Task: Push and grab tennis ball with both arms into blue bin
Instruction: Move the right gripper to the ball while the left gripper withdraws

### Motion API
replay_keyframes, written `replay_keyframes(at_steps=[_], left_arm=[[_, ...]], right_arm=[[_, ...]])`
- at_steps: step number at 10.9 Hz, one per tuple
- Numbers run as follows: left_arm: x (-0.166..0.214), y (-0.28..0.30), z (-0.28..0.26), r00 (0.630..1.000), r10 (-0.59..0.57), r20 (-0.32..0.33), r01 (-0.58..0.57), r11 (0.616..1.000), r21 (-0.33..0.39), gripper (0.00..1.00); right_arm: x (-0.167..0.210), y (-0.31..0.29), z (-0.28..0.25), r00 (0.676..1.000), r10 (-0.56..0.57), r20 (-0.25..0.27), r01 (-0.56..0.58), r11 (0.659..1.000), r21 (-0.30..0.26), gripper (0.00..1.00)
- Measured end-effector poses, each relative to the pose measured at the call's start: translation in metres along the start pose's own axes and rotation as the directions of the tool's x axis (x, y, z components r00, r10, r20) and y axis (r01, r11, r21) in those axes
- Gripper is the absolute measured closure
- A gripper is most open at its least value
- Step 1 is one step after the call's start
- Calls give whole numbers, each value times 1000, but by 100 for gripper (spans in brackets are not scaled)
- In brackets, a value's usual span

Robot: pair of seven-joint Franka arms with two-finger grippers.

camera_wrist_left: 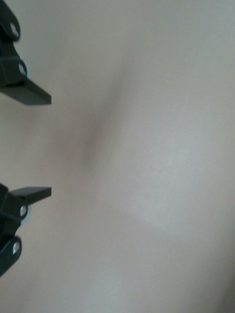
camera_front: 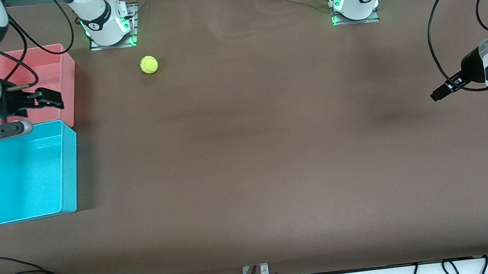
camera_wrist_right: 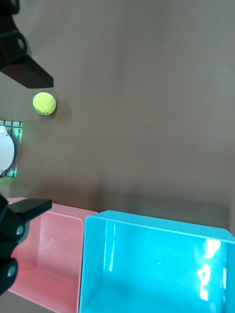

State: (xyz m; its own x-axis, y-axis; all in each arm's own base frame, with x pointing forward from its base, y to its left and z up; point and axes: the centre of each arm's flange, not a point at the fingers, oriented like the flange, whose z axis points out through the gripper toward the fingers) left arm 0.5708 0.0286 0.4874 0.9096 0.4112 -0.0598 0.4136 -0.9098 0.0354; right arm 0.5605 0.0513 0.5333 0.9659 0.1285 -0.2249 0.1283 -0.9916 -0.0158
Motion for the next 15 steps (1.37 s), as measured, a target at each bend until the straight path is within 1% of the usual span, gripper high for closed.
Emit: replay_keyframes(at_steps=[1, 2, 3, 5, 6, 7, 9, 11, 13, 15], left_arm=[[1, 4, -10, 997, 79, -12, -79, 997, -4, 11], [1, 6, -22, 988, 154, -20, -154, 988, -5, 0], [1, 8, -35, 978, 208, -29, -208, 978, -5, 0], [-1, 16, -57, 951, 304, -51, -304, 953, -7, 0], [-3, 22, -69, 935, 349, -57, -350, 937, -6, 0], [-6, 28, -77, 920, 387, -62, -388, 922, -5, 0], [-15, 49, -82, 871, 487, -64, -488, 873, 4, 0], [-16, 51, -87, 807, 586, -72, -586, 810, 22, 0], [-15, 41, -96, 783, 616, -91, -618, 786, 9, 0], [-22, 46, -104, 771, 628, -102, -630, 776, 21, 0]], right_arm=[[-1, -3, 21, 1000, -5, 25, 5, 1000, 1, 0], [-7, -5, 44, 999, -10, 50, 10, 1000, 2, 0], [-18, -8, 71, 997, -16, 77, 16, 1000, 4, 0], [-53, -21, 131, 985, -39, 166, 39, 999, 5, 0], [-69, -27, 162, 978, -52, 203, 53, 999, 2, 0], [-79, -31, 188, 973, -61, 224, 62, 998, 0, 0], [-95, -43, 235, 967, -87, 241, 92, 996, -11, 0], [-110, -74, 273, 958, -152, 242, 166, 985, -38, 0], [-125, -92, 298, 943, -191, 271, 213, 975, -55, 0], [-131, -98, 316, 928, -202, 312, 228, 972, -48, 0]])
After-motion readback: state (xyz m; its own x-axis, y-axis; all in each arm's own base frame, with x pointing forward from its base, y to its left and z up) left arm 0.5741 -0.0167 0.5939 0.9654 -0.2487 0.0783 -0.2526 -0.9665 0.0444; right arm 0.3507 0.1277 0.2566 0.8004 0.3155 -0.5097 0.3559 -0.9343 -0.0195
